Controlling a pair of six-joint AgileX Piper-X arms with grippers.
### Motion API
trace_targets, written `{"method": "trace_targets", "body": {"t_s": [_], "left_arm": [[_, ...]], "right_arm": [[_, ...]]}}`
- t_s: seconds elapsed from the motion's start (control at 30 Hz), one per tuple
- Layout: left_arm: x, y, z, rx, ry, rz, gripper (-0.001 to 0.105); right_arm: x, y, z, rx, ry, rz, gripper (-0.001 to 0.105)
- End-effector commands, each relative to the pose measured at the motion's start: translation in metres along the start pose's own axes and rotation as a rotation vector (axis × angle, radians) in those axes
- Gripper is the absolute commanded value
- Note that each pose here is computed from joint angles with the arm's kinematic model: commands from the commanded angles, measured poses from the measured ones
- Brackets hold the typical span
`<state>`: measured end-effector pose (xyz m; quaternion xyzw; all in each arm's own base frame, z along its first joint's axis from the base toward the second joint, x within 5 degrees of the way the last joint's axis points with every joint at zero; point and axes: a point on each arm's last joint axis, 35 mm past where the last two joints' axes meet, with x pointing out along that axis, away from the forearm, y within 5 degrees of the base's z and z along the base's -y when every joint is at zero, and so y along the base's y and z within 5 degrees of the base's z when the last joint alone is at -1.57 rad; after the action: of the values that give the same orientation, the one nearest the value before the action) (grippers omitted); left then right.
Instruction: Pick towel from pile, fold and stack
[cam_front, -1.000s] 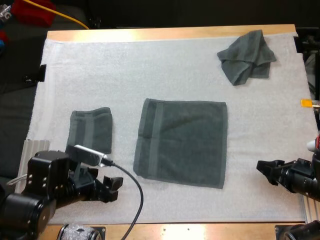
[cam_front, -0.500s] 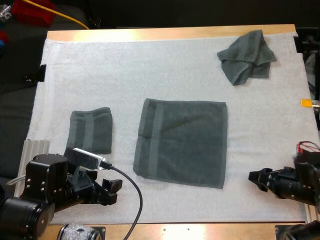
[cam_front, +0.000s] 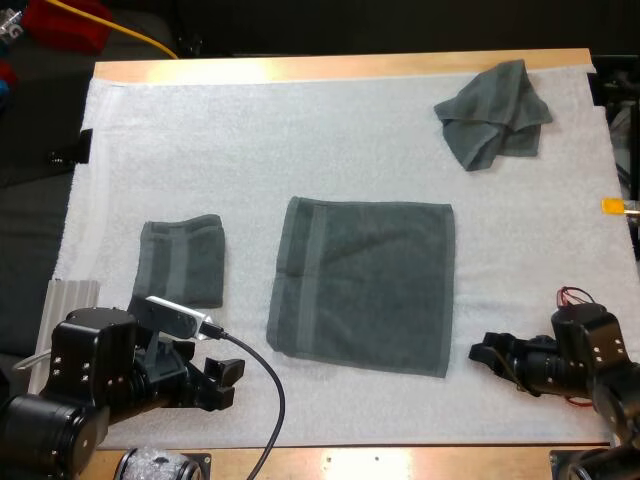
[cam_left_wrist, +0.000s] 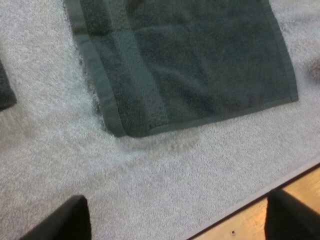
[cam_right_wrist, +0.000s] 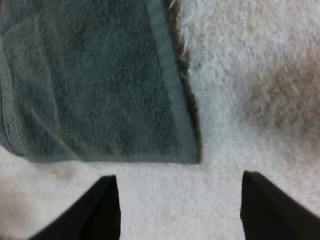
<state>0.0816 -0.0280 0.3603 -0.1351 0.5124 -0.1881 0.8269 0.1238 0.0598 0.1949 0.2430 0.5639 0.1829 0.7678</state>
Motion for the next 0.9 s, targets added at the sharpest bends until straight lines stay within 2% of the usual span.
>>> {"method": "trace_targets", "body": {"t_s": [0.0, 0.43, 0.87], "left_arm": [[0.000, 0.000, 0.000, -0.008, 0.003, 0.002, 0.069], [0.010, 0.003, 0.006, -0.036, 0.073, 0.017, 0.069], [0.010, 0.003, 0.007, -0.037, 0.075, 0.018, 0.069]], "right_arm": [[0.002, 0.001, 0.002, -0.002, 0.001, 0.032, 0.052], [0.028, -0.008, 0.009, 0.034, 0.074, 0.017, 0.052], [0.054, -0.018, 0.010, 0.029, 0.211, 0.037, 0.052]]}}
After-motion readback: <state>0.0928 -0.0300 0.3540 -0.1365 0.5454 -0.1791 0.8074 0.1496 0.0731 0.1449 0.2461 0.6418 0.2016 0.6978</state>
